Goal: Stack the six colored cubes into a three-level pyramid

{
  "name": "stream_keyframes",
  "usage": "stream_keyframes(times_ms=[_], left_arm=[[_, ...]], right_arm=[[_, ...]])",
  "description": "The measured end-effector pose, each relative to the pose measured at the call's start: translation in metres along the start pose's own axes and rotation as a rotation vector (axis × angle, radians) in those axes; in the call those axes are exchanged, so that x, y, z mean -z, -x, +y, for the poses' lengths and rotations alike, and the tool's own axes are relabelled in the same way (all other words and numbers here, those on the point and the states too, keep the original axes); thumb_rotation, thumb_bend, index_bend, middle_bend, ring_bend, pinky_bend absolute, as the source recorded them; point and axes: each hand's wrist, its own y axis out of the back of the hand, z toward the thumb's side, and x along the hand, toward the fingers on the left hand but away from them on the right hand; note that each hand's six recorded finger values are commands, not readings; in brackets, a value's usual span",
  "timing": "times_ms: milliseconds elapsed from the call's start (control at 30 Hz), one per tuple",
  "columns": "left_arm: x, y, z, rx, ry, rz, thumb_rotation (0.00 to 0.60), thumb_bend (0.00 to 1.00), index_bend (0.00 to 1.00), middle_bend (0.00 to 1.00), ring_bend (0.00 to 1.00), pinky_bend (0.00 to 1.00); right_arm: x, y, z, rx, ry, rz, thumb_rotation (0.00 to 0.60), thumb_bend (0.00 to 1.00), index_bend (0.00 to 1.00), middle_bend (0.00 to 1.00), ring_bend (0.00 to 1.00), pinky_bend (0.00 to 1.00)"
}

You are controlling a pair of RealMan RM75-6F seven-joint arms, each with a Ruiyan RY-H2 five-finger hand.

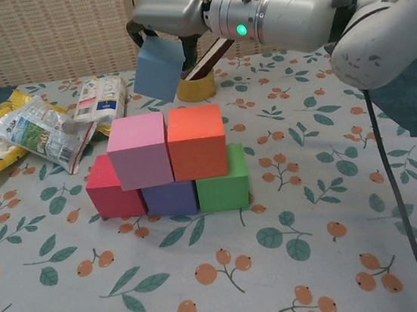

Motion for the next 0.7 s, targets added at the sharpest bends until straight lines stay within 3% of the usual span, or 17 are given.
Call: stream_keyframes(times_ms=[367,533,700], left_arm=[[-0.008,0.008,0.004,-0.027,-0.013,-0.025,0.6,0.32,0.0,0.05,0.0,0.06],[-0.011,0.011,0.003,-0.032,-0.022,-0.032,0.6,0.32,0.0,0.05,0.0,0.06],[-0.013,0.011,0.003,-0.034,-0.028,-0.035,0.6,0.32,0.0,0.04,0.0,0.06]], right_arm=[[0.001,-0.048,0.079,0.074,0.099,0.102,0.6,0.07,0.69,0.5,0.29,0.05],[0.013,-0.08,0.109,0.071,0.021,0.132,0.6,0.09,0.69,0.5,0.29,0.05],[0.019,-0.103,0.115,0.025,-0.053,0.15,0.6,0.11,0.69,0.5,0.29,0.05]])
